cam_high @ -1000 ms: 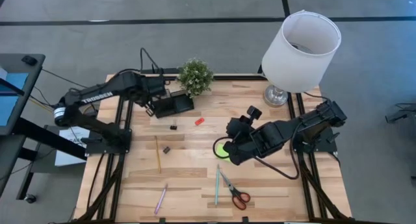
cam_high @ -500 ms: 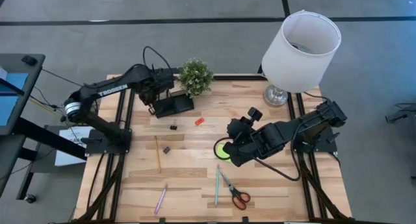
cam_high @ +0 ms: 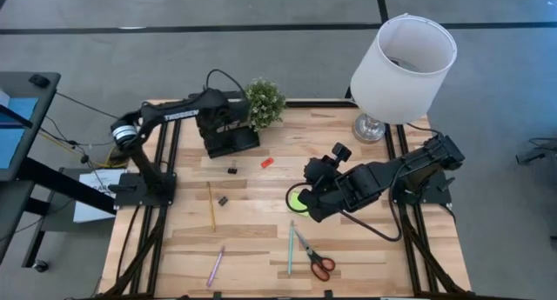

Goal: Pick and place office supplies into organizer
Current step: Put the blue pen into the black organizer, then put the yellow pencil into the black organizer

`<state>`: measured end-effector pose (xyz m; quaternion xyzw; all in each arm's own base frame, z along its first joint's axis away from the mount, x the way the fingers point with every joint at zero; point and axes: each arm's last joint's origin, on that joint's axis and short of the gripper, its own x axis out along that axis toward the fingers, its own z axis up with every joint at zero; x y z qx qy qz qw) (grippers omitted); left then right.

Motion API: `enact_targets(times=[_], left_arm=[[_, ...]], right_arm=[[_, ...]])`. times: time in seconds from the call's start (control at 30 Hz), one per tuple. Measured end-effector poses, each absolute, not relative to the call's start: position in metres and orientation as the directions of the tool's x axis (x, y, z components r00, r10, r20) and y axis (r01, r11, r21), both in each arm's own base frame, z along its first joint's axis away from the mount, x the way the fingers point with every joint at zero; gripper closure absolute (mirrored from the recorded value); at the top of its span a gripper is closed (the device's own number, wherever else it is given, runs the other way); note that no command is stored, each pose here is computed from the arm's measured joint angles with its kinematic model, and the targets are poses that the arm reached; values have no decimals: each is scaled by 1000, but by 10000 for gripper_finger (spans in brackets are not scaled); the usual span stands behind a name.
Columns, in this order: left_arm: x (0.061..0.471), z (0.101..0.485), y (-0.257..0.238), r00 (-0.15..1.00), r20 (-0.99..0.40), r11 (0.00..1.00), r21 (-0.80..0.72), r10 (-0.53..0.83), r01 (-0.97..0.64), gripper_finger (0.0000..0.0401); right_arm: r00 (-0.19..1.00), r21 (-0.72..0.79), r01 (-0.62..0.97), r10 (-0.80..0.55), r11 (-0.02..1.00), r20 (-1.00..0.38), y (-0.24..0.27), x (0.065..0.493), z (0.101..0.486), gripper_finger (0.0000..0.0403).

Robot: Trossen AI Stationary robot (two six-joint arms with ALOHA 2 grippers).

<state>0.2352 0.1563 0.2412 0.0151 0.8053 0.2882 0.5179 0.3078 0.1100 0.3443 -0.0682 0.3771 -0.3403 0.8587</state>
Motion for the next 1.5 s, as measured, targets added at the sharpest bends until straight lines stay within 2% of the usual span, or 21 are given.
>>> enact_targets(times=[0.1, 0.23, 0.4, 0.63, 0.77, 0.87, 1.03, 1.2, 1.3, 1.5], left_arm=[[238, 235, 158, -499, -790, 835, 509, 356, -210, 295], [240, 241, 155, -490, -787, 832, 519, 376, -196, 276], [238, 280, 145, -418, -825, 821, 509, 380, -258, 275], [215, 350, 122, -145, -892, 774, 446, 429, -449, 277], [183, 381, 92, 53, -914, 690, 264, 402, -674, 278], [156, 390, 63, 180, -912, 682, 134, 369, -719, 278], [112, 372, 27, 274, -901, 620, -7, 336, -785, 278], [83, 324, 10, 254, -922, 515, -71, 294, -854, 278], [77, 294, 6, 236, -938, 443, -105, 254, -891, 278], [90, 243, 2, 289, -945, 447, -195, 152, -873, 278]], right_arm=[[481, -379, 531, -638, 758, -602, 110, 307, 344, 301], [468, -395, 528, -646, 752, -603, 108, 306, 344, 301], [453, -433, 536, -680, 725, -577, 105, 305, 344, 301], [422, -487, 517, -704, 704, -571, 101, 296, 347, 301], [412, -494, 519, -711, 698, -570, 96, 289, 353, 301], [409, -490, 538, -721, 686, -560, 90, 285, 358, 301], [389, -512, 539, -736, 669, -553, 81, 286, 360, 301], [367, -510, 523, -720, 683, -588, 71, 294, 351, 301], [363, -474, 516, -683, 714, -634, 65, 303, 337, 301], [436, -341, 482, -558, 807, -706, 59, 322, 310, 301]])
